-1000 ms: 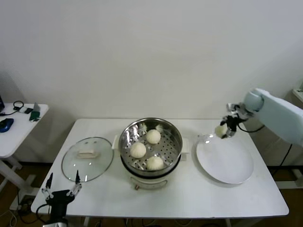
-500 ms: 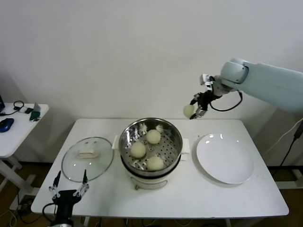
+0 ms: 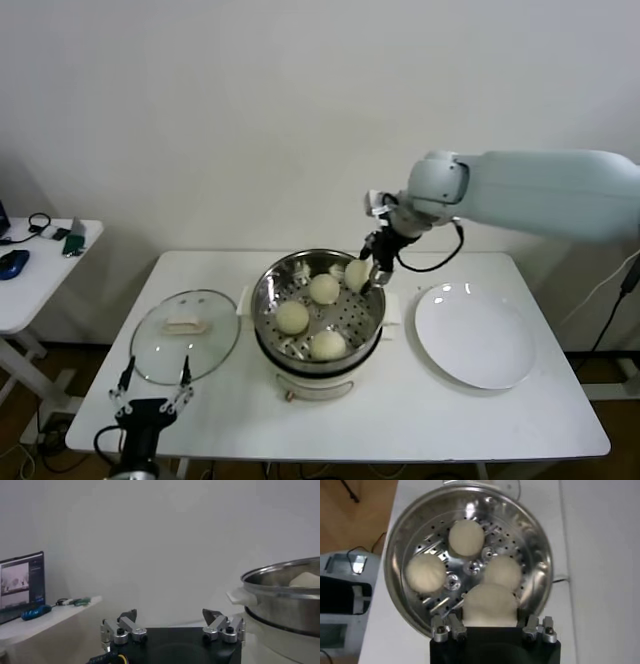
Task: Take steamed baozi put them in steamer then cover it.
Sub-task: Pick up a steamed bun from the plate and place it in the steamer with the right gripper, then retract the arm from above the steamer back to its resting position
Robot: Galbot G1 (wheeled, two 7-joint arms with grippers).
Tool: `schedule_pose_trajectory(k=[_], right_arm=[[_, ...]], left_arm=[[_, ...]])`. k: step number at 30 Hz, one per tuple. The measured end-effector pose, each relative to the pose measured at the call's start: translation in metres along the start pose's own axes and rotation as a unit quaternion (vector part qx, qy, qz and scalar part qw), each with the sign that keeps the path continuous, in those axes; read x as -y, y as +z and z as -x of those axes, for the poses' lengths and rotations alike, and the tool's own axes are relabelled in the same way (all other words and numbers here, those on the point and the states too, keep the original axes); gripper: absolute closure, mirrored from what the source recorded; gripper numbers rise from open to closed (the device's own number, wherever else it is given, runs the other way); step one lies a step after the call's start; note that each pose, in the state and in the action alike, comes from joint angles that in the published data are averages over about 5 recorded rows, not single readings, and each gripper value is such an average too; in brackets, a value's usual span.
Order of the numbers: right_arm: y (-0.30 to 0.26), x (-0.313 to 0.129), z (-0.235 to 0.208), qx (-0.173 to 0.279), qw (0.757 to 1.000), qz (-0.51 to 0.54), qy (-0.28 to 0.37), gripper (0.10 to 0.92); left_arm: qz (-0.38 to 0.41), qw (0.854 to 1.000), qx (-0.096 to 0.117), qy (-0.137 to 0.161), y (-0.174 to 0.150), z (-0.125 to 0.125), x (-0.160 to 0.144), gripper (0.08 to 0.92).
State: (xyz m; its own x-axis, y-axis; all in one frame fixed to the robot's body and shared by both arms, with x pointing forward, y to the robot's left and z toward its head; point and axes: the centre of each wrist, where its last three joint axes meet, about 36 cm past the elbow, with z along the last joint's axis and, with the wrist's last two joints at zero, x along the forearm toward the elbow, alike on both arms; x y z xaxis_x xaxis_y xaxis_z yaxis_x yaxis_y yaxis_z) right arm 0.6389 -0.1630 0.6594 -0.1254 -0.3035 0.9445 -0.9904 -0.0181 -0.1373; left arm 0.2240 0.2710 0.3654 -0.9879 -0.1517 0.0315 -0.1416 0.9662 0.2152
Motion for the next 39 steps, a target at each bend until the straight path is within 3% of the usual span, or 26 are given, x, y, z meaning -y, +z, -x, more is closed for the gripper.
schedule_pose_trajectory(k=[12,25,33,39], right_arm=[[-0.022,-0.007,0.058,-0.037,0.998,-0.027,-0.032,0.327],[-0.023,0.001,0.086,-0.069,0.996,-0.042,-0.038,0.32],[-0.022,0.005,0.085,-0.072,0.996,-0.039,-0.035,0.208],[-0.022,0.006,0.079,-0.059,0.997,-0.034,-0.039,0.2]], left_arm=[[0.008,1.0,-0.001,0.004,-0.001,0.001,-0.002,0.177],[0.012,1.0,-0.002,0.008,0.001,0.005,-0.001,0.177],[0.013,1.0,-0.002,0.009,0.001,0.006,-0.001,0.177],[0.015,1.0,-0.003,0.009,0.001,0.004,-0.001,0.177]])
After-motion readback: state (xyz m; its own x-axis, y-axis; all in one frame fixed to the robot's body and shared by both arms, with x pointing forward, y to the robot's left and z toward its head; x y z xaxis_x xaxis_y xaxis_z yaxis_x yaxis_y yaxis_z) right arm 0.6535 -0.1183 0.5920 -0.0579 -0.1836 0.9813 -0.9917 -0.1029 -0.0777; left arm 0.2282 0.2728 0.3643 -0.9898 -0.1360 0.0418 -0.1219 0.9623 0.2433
